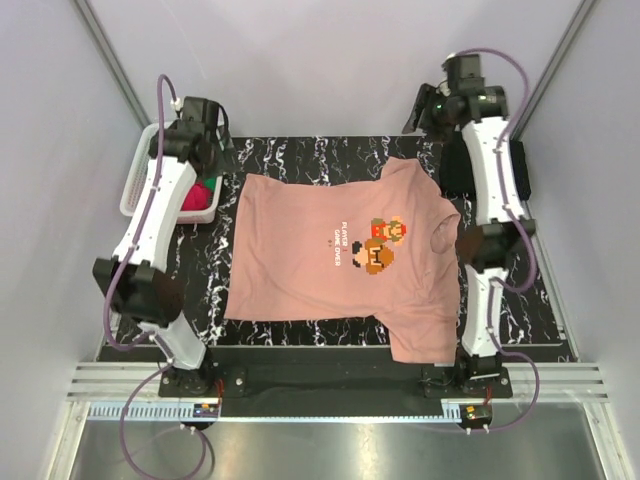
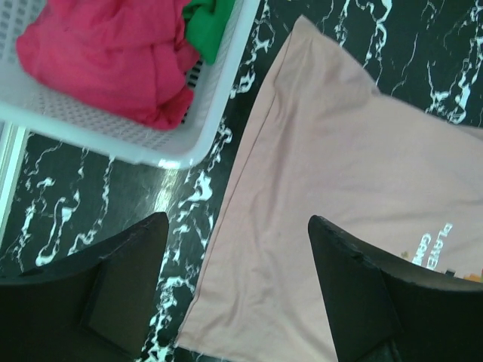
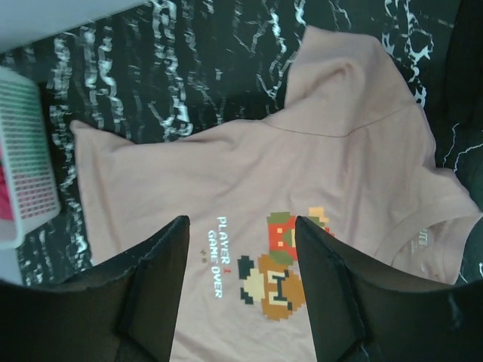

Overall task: Fold and stack the t-shirts
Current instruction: Fold the tshirt

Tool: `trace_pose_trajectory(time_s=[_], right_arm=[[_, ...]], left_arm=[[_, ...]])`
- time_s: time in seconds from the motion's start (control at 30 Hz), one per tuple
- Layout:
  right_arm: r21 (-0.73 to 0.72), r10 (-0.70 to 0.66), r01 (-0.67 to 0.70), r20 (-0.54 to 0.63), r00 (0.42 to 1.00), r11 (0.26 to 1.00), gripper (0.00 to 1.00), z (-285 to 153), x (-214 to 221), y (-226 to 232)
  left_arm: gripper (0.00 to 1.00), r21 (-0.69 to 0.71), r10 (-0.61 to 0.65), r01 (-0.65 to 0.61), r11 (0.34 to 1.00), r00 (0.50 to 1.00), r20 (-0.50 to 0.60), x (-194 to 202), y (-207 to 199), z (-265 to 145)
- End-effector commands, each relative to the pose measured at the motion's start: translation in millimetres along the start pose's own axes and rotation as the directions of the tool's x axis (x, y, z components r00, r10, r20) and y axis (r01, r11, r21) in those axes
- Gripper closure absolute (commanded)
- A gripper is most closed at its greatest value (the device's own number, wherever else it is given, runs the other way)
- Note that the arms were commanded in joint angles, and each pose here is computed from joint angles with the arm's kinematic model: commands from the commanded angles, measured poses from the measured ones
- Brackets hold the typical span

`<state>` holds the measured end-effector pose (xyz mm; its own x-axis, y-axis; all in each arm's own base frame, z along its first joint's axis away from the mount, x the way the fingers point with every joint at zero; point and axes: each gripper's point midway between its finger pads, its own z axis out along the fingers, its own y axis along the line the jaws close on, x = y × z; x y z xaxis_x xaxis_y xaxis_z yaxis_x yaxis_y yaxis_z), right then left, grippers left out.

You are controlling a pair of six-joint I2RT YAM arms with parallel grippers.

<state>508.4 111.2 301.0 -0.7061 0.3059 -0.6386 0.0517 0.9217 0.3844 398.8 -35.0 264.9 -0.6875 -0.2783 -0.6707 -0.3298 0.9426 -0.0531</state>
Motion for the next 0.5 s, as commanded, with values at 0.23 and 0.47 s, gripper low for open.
trace_pose_trajectory(time_s=[0.23, 0.47], right_arm=[[-0.017, 0.133, -0.136, -0.121, 0.984, 0.991, 0.34, 113, 22, -35], [-0.195, 0.18, -0.174, 0.014, 0.984, 0.965, 0.33, 145, -26, -39]], left_arm=[[0.21, 0.123, 0.029, -0.017, 0.992, 0.995, -0.096, -20, -52, 77], [0.21, 0.188, 0.079, -0.044, 0.981, 0.98, -0.183, 7, -65, 102]])
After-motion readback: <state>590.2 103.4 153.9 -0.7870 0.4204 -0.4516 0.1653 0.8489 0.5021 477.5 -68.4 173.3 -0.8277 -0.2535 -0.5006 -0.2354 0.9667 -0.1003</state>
